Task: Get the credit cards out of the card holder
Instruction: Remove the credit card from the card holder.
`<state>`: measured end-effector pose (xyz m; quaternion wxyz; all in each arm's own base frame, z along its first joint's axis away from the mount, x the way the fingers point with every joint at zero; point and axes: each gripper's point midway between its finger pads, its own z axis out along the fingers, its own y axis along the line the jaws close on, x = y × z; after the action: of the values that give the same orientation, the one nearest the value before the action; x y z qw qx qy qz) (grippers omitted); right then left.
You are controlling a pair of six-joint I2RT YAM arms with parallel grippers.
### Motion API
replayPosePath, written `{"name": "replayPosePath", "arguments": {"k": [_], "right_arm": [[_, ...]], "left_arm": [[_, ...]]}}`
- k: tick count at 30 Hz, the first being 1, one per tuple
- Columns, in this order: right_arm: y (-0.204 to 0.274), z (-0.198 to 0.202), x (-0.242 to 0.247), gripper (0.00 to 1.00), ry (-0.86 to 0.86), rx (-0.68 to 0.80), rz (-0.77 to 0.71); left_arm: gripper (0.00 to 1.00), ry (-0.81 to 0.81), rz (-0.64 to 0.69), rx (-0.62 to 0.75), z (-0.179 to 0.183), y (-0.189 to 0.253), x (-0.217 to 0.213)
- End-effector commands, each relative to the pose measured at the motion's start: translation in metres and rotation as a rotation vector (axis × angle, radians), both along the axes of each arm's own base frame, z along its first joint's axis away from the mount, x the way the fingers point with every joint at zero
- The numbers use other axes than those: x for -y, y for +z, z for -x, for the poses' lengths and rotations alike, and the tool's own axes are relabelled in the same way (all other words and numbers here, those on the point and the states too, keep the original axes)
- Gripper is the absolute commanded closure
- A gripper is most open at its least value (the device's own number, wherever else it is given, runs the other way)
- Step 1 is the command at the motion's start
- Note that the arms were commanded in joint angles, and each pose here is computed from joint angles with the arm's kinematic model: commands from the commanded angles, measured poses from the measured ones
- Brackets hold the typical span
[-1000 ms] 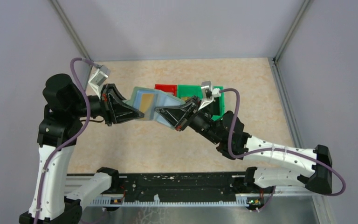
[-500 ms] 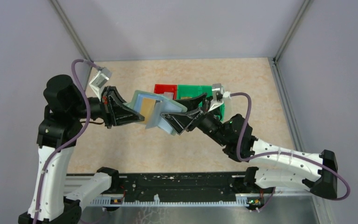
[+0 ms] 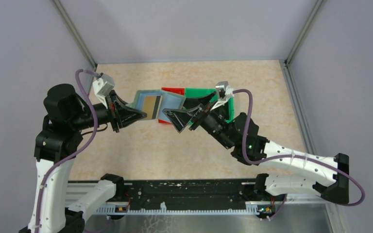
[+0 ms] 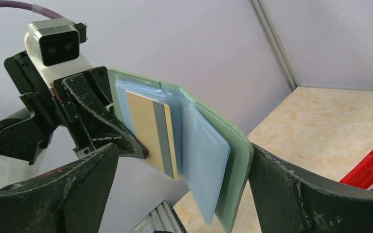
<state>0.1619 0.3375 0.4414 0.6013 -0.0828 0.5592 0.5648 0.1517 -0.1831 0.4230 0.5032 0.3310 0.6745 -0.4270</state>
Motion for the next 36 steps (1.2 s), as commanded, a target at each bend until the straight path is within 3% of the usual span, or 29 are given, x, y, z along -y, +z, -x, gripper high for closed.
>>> {"name": "replayPosePath", "arguments": {"k": [1, 3, 5, 12, 15, 17, 22, 27, 28, 29, 30, 31, 36], "right_arm": [[0.032, 0.003, 0.0, 0.01, -0.013, 0.037, -0.02], [0.03, 0.001, -0.002, 0.04, -0.016, 0.028, -0.001], [0.03, 0.002, 0.003, 0.12, -0.021, 0.021, -0.012], [0.028, 0.025, 0.02, 0.52, 0.072, 0.06, -0.089], [0.025, 0.04, 0.022, 0.61, 0.144, 0.081, -0.11], [0.026, 0.052, 0.024, 0.62, 0.198, 0.109, -0.134], [0.028, 0.058, 0.038, 0.53, 0.201, 0.122, -0.128], [0.071, 0.059, 0.086, 0.44, 0.093, 0.187, -0.119], [0.08, 0.062, 0.093, 0.39, 0.09, 0.198, -0.118], [0.089, 0.065, 0.097, 0.27, 0.095, 0.206, -0.112], [0.093, 0.068, 0.099, 0.07, 0.108, 0.213, -0.098], [0.099, 0.072, 0.099, 0.02, 0.123, 0.225, -0.087], [0.105, 0.092, 0.075, 0.02, 0.259, 0.297, -0.031]], "left_arm": [[1.0, -0.073, 0.0, 0.031, 0.015, 0.002, 0.003], [1.0, -0.139, 0.023, 0.007, 0.027, 0.006, 0.007], [1.0, -0.206, 0.049, -0.014, 0.039, 0.012, 0.01], [1.0, -0.394, 0.134, -0.13, 0.067, 0.032, 0.018], [1.0, -0.441, 0.156, -0.163, 0.072, 0.038, 0.019], [1.0, -0.464, 0.166, -0.18, 0.075, 0.04, 0.019], [1.0, -0.469, 0.177, -0.199, 0.074, 0.041, 0.02], [1.0, -0.424, 0.167, -0.197, 0.064, 0.034, 0.021], [1.0, -0.413, 0.163, -0.2, 0.061, 0.031, 0.021], [1.0, -0.401, 0.16, -0.2, 0.059, 0.029, 0.022], [1.0, -0.387, 0.157, -0.202, 0.055, 0.027, 0.022], [1.0, -0.37, 0.153, -0.201, 0.052, 0.025, 0.022], [1.0, -0.223, 0.11, -0.181, 0.024, 0.014, 0.02]]}}
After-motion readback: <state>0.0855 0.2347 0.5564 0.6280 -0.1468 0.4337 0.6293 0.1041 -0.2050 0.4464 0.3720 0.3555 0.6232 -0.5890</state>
